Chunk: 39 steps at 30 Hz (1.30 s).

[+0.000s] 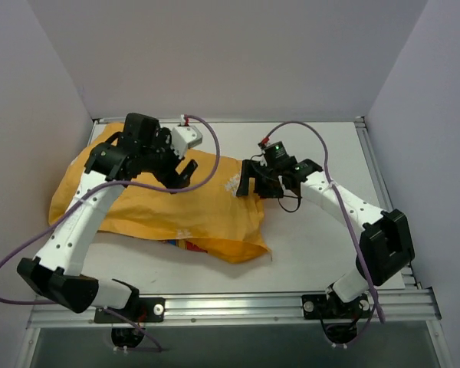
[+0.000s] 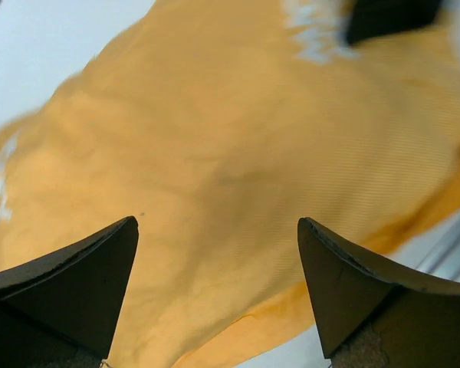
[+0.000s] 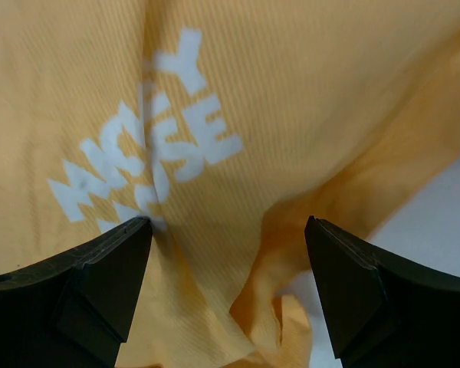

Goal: Remove the pillowcase from the pillow

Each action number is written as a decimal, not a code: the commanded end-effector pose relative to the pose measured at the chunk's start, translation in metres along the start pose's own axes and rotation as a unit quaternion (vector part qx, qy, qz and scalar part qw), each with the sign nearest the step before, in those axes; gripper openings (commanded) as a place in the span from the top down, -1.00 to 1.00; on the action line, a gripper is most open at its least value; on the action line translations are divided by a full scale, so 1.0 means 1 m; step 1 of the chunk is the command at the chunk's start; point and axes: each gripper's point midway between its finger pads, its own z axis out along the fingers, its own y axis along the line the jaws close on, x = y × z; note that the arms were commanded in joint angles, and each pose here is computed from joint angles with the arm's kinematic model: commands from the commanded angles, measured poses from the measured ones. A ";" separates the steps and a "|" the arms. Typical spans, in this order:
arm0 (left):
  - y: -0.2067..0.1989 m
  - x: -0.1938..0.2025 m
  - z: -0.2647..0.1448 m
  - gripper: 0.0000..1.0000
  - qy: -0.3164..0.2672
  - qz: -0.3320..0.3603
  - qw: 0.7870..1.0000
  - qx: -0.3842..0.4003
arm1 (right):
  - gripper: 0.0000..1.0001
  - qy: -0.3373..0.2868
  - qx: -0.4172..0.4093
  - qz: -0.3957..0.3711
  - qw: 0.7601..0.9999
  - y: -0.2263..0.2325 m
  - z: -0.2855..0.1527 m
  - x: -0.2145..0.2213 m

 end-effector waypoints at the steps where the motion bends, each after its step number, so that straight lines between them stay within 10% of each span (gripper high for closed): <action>1: 0.092 0.059 0.010 -0.88 0.073 -0.132 0.975 -0.163 | -0.68 -0.005 -0.027 0.029 0.999 0.024 0.006 0.020; 5: 0.147 0.101 -0.018 -0.88 0.063 -0.199 0.949 -0.236 | -0.54 0.014 -0.016 0.030 0.999 0.017 0.023 0.039; 12: 0.188 0.198 -0.043 -0.76 0.133 -0.255 0.912 -0.292 | 0.77 -0.017 0.020 0.016 1.000 -0.003 0.010 0.024; 15: 0.184 0.234 -0.034 0.10 0.155 -0.272 0.906 -0.284 | 0.63 -0.025 0.022 0.004 0.999 -0.005 -0.003 0.017; 18: 0.179 0.253 -0.030 0.95 0.169 -0.278 0.901 -0.288 | -0.05 -0.031 0.037 0.006 0.999 -0.022 -0.018 0.013; 24: 0.184 0.269 -0.044 0.96 0.175 -0.279 0.888 -0.321 | -0.08 -0.031 0.046 0.080 0.995 -0.086 -0.029 0.027; 39: 0.192 0.271 -0.057 0.95 0.164 -0.290 0.883 -0.332 | -0.40 -0.023 -0.139 0.041 0.989 0.013 0.013 0.053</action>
